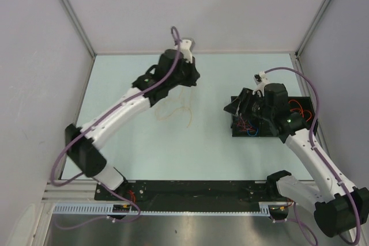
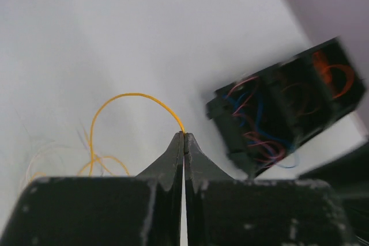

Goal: Untangle the cables

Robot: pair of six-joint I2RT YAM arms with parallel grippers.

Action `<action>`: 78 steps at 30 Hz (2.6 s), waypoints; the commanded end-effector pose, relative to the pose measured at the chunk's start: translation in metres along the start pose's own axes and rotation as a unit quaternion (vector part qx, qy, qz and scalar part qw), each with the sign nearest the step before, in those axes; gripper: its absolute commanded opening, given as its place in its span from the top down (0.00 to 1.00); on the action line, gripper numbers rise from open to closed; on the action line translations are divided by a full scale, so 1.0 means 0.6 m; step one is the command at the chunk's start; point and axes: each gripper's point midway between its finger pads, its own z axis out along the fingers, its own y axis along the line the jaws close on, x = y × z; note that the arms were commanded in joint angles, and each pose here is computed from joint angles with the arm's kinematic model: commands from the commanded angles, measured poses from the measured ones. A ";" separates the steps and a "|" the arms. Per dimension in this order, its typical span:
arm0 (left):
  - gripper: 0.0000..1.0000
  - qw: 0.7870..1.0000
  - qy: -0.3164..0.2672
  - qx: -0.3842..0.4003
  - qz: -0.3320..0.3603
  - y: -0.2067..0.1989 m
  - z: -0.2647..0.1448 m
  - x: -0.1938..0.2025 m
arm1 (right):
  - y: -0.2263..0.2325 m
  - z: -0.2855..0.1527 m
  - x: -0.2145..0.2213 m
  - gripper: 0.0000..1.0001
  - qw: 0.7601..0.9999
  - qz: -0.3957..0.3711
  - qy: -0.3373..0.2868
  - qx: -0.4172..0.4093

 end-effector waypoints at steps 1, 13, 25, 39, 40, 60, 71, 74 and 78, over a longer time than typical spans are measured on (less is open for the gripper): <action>1.00 0.994 -0.076 0.074 0.004 -0.055 -0.131 -0.093 | 0.073 -0.036 -0.057 0.50 0.996 -0.023 -0.053 -0.063; 1.00 0.957 -0.184 0.220 0.033 -0.160 -0.322 -0.248 | 0.198 -0.102 -0.074 0.41 0.967 -0.095 -0.100 -0.213; 1.00 0.941 -0.144 0.297 0.080 -0.165 -0.338 -0.127 | 0.224 -0.109 -0.122 0.31 0.949 -0.157 -0.154 -0.225; 1.00 0.955 -0.115 0.261 0.077 -0.119 -0.306 -0.043 | 0.101 0.079 -0.041 0.19 0.997 0.016 -0.038 -0.059; 1.00 0.957 -0.113 0.258 0.076 -0.114 -0.301 -0.033 | 0.099 0.085 -0.042 0.19 0.997 0.028 -0.037 -0.057; 1.00 0.960 -0.096 0.248 0.084 -0.085 -0.292 0.036 | -0.027 0.219 0.013 0.19 0.996 0.073 0.011 0.048; 1.00 0.964 -0.097 0.234 0.086 -0.076 -0.288 0.035 | -0.124 0.238 0.065 0.26 0.986 0.010 0.047 0.158; 1.00 0.965 -0.095 0.231 0.086 -0.075 -0.285 0.036 | -0.130 0.251 0.081 0.27 0.986 0.006 0.063 0.154; 1.00 0.966 -0.093 0.226 0.086 -0.073 -0.282 0.036 | -0.146 0.273 0.096 0.27 0.985 0.003 0.074 0.157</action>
